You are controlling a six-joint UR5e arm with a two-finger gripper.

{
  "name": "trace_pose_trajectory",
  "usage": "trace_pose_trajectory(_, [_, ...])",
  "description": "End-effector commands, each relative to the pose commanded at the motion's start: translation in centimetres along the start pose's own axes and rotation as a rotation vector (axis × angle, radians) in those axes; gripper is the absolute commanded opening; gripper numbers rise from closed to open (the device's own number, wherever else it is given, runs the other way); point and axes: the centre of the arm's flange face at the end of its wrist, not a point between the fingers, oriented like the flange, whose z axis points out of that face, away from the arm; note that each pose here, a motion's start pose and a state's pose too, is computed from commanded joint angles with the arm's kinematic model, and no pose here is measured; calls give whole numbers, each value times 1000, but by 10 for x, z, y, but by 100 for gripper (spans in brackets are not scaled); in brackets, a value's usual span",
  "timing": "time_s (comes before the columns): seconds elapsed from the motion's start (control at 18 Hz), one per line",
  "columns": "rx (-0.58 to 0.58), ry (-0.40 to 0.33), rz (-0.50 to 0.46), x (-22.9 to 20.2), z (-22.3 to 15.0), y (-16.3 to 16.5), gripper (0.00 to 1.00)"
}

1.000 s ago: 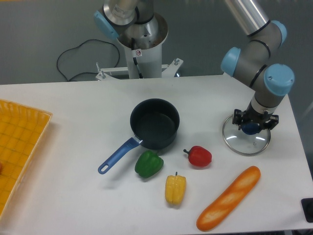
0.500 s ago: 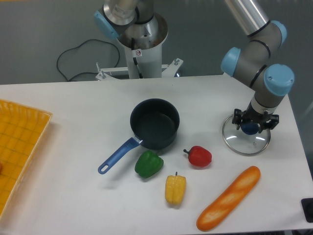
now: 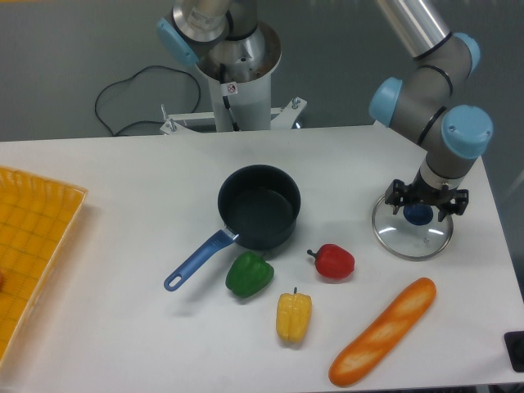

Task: Place the lid on the table
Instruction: 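Open the gripper and lift it off the lid knob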

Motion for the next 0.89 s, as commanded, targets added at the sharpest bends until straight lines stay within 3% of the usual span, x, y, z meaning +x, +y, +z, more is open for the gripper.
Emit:
trace_pose_trajectory(0.28, [2,-9,8,1,-5,-2,100])
trace_pose_trajectory(0.5, [-28,-92,34,-11,-30,-10,100])
trace_pose_trajectory(0.78, [-24,-119,288,-12,-46,-26,100])
trace_pose_trajectory(0.89, [-13,-125,326,-15,-50,-29,100])
